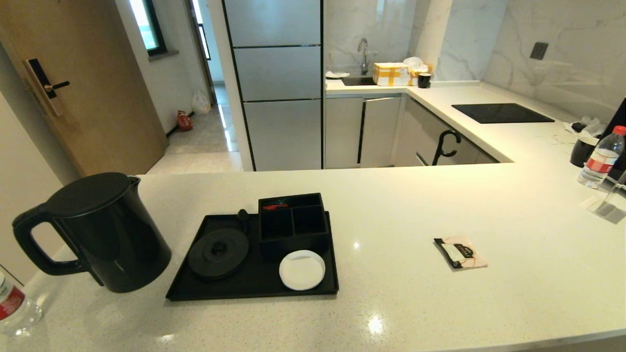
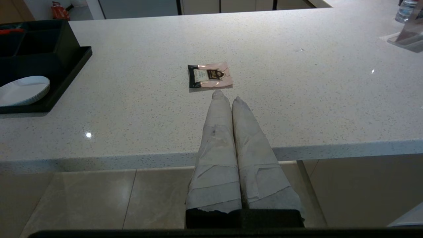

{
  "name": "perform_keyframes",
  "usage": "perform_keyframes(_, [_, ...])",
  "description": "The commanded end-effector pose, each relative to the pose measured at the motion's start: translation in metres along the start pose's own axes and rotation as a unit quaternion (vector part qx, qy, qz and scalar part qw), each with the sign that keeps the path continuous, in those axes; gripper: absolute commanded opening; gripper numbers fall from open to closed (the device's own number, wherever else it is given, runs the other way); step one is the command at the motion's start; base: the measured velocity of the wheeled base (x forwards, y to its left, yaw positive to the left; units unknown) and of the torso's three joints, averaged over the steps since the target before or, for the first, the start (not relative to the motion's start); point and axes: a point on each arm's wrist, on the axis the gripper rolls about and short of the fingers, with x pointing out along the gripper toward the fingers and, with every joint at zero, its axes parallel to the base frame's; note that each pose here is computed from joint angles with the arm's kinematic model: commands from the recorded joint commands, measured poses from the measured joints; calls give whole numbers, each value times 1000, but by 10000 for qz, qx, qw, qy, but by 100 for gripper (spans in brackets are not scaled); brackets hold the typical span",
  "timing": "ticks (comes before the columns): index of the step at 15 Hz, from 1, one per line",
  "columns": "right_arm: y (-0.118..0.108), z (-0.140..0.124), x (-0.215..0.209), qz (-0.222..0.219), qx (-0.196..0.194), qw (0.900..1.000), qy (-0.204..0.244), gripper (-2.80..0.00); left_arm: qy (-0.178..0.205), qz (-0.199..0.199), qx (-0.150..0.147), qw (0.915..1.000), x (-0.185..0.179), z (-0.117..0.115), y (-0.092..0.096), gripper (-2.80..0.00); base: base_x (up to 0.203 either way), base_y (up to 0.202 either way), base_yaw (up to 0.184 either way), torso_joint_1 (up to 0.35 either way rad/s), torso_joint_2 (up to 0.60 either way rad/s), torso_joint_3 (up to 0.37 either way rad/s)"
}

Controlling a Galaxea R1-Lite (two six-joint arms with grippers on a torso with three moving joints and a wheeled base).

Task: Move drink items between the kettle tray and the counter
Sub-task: Return the tea bag to its original position

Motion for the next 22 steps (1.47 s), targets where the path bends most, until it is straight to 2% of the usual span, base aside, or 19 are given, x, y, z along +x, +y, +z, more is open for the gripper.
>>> perform_keyframes(1, [0,0,0,3,-2,10000,8,-280,-7,3,-1,10000,0,0,0,-280,0,0,0,0,0,0])
perform_keyframes(18, [0,0,0,4,-18,10000,24,-280,-84,-11,7,10000,1,0,0,-280,0,0,0,0,0,0])
perform_keyframes(22, [0,8,-2,-22,-11,10000,82,-280,-84,-11,7,10000,1,0,0,-280,0,0,0,0,0,0])
